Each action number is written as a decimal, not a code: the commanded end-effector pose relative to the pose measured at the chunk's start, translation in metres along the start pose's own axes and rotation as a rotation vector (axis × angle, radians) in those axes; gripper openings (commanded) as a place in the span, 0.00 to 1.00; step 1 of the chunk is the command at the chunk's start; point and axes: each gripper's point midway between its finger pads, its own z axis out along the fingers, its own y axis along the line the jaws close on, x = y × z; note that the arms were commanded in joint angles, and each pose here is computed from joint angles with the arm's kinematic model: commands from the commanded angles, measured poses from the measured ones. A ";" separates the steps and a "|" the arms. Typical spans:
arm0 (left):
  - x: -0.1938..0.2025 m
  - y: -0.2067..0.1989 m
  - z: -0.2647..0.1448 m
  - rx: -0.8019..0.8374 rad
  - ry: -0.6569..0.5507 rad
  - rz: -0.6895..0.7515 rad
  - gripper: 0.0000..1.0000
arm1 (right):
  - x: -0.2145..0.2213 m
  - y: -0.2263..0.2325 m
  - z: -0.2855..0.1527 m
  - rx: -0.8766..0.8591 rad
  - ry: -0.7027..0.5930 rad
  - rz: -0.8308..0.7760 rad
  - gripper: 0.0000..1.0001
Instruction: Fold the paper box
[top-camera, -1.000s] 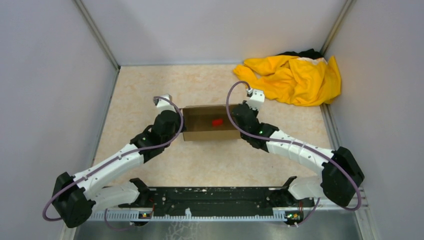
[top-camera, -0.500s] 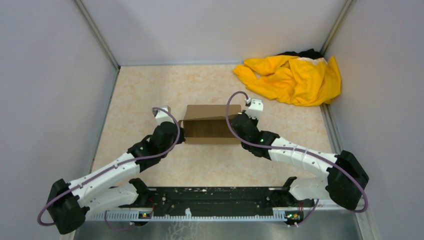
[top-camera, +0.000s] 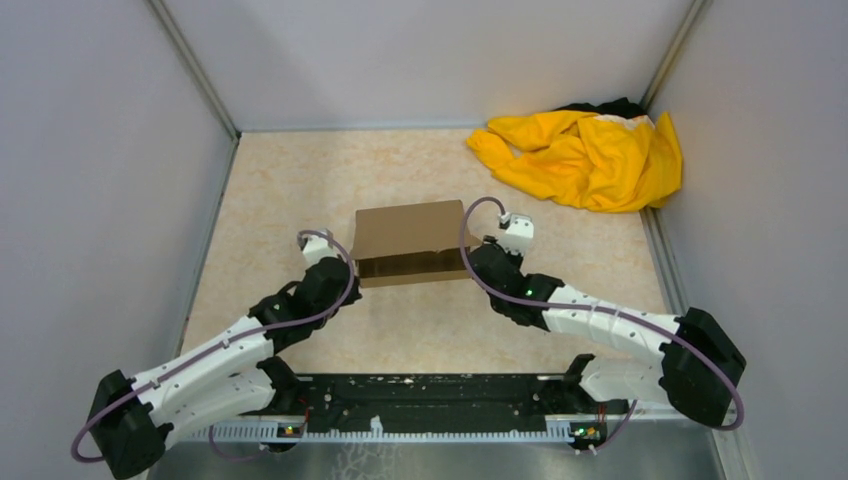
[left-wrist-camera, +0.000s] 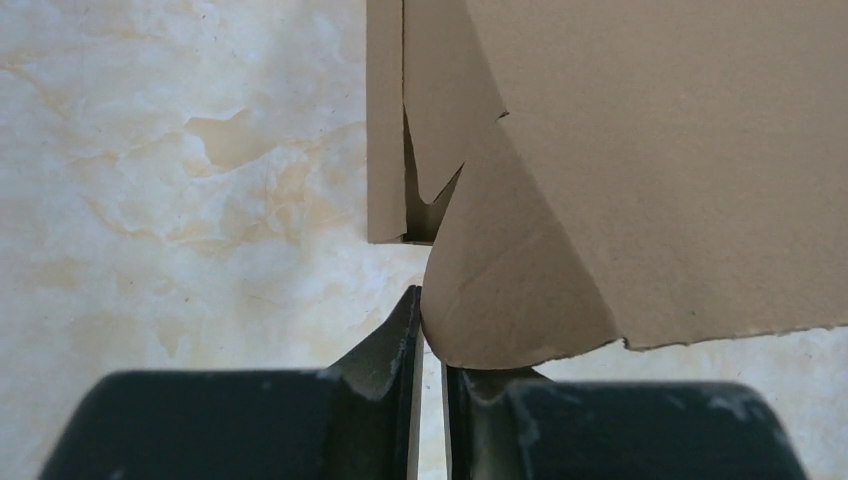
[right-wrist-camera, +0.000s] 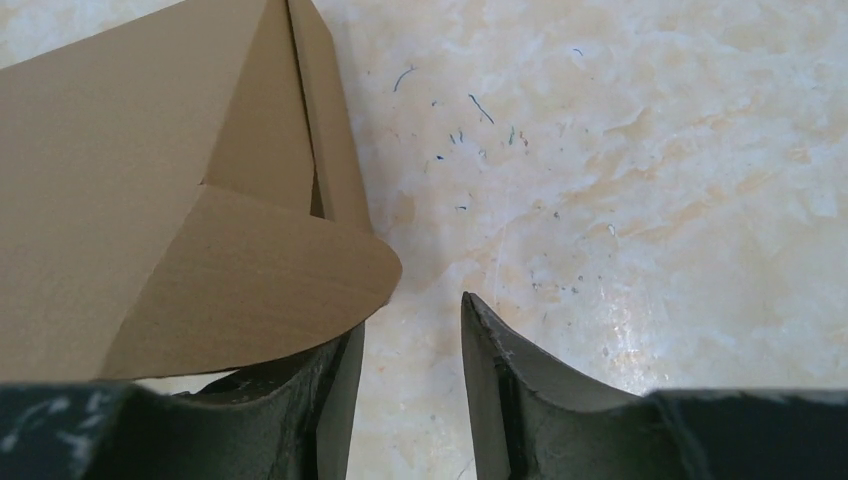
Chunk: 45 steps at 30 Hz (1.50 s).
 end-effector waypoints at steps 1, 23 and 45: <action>0.005 0.010 -0.004 -0.027 0.014 -0.024 0.17 | -0.006 0.003 -0.011 -0.045 -0.012 0.064 0.41; -0.024 0.026 -0.062 -0.025 -0.013 -0.197 0.31 | -0.016 -0.057 -0.051 0.026 -0.017 0.061 0.57; -0.149 -0.072 -0.023 0.144 -0.028 0.194 0.89 | -0.146 0.056 -0.019 -0.437 0.203 -0.190 0.58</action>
